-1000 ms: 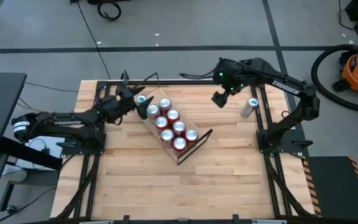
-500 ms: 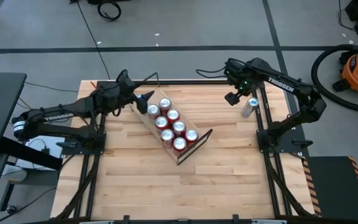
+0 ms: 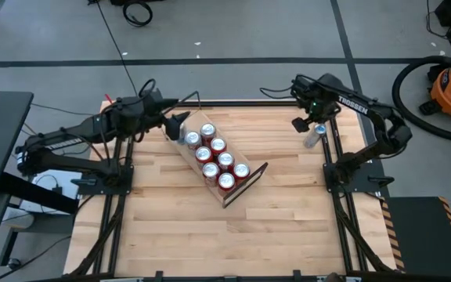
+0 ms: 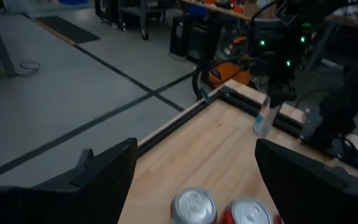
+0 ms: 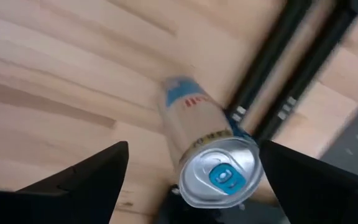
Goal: Place canned beverage on shelf
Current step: Put the blue soda can on the shelf aligned with the other blue soda can
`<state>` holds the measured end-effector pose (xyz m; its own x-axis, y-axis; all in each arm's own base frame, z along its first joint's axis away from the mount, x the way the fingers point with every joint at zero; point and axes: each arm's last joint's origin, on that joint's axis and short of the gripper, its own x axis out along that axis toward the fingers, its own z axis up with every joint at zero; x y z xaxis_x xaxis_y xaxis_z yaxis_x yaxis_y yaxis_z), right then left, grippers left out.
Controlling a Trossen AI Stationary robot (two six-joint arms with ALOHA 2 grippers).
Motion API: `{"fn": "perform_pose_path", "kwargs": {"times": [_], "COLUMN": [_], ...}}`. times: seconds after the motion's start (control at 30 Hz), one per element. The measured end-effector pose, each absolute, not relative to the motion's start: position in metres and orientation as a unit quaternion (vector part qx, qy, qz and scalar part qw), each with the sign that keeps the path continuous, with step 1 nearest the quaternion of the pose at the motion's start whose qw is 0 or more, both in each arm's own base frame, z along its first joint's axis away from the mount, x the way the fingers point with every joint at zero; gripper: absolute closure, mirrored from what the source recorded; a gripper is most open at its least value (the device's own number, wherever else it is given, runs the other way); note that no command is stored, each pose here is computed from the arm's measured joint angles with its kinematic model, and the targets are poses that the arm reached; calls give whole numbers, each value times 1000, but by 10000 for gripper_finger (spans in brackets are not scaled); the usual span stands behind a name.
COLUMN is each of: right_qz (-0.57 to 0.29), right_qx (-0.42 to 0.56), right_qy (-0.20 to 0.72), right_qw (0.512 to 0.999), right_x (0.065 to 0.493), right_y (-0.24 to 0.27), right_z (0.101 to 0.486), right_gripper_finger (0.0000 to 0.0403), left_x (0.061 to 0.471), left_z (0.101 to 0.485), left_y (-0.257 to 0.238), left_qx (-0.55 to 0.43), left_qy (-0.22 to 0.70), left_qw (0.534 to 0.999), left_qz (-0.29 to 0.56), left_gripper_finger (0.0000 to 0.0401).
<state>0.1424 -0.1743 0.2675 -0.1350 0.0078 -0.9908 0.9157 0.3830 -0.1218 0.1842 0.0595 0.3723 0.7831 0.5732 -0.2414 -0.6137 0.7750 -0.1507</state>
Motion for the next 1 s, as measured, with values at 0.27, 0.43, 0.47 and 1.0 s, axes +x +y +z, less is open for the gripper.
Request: {"fn": "perform_pose_path", "kwargs": {"times": [0.27, 0.43, 0.47, 1.0], "right_qz": [-438, -421, -422, -435], "right_qx": [368, 374, 374, 357], "right_qy": [630, 618, 616, 570], "right_qw": [526, 548, 550, 598], "right_x": [136, 140, 140, 151], "right_y": [-171, -163, -162, -129], "right_z": [260, 265, 266, 296], "right_gripper_finger": [16, 15, 15, 21], "left_x": [182, 182, 181, 179], "left_z": [369, 368, 368, 369], "left_y": [50, 49, 49, 55], "left_qx": [-113, -113, -112, -94], "left_qy": [139, 147, 146, 146], "left_qw": [938, 937, 937, 935], "left_qz": [298, 296, 297, 311], "left_gripper_finger": [64, 64, 64, 65]}}
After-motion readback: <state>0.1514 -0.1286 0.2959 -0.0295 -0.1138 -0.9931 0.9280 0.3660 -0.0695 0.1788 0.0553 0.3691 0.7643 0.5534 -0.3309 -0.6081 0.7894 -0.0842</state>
